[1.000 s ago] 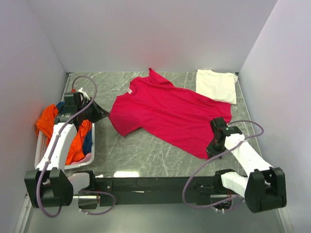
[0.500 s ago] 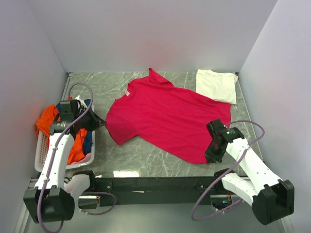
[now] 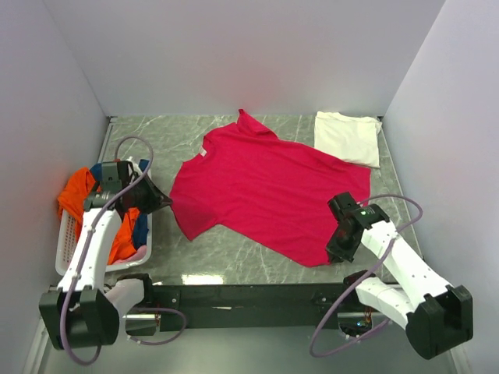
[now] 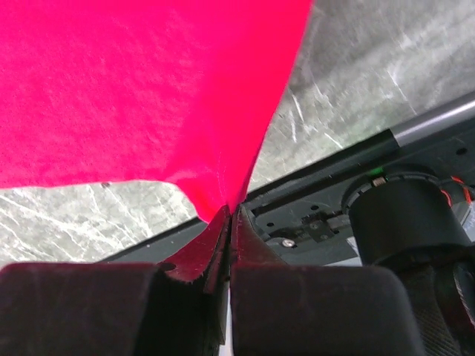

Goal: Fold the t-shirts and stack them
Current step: Fold the tshirt

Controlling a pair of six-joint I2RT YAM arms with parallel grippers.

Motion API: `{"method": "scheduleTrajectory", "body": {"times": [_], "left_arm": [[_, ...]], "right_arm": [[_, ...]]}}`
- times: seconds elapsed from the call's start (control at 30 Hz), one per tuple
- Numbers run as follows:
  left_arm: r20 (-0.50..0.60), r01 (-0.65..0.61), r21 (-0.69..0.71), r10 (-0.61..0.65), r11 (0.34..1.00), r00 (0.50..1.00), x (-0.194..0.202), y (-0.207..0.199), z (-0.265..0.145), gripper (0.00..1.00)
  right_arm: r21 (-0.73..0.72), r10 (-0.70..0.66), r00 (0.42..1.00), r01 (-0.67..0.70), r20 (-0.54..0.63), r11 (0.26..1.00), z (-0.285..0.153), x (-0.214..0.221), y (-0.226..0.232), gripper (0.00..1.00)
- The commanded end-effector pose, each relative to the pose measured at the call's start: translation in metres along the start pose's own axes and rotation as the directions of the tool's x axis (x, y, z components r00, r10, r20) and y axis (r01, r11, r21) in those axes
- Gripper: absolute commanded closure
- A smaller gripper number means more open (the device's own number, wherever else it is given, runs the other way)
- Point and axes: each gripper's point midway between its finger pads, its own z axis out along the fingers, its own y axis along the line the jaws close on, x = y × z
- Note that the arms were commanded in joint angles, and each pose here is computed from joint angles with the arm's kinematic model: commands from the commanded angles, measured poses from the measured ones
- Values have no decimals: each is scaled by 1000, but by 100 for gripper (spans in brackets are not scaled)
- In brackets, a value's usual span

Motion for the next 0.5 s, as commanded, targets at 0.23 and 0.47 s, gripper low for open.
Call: {"method": "scheduleTrajectory", "body": {"times": [0.23, 0.47], "left_arm": [[-1, -68, 191, 69, 979, 998, -51, -47, 33, 99], [-46, -82, 252, 96, 964, 994, -68, -69, 60, 100]], "right_arm": [[-67, 53, 998, -50, 43, 997, 14, -36, 29, 100], [-78, 99, 992, -93, 81, 993, 9, -68, 23, 100]]}}
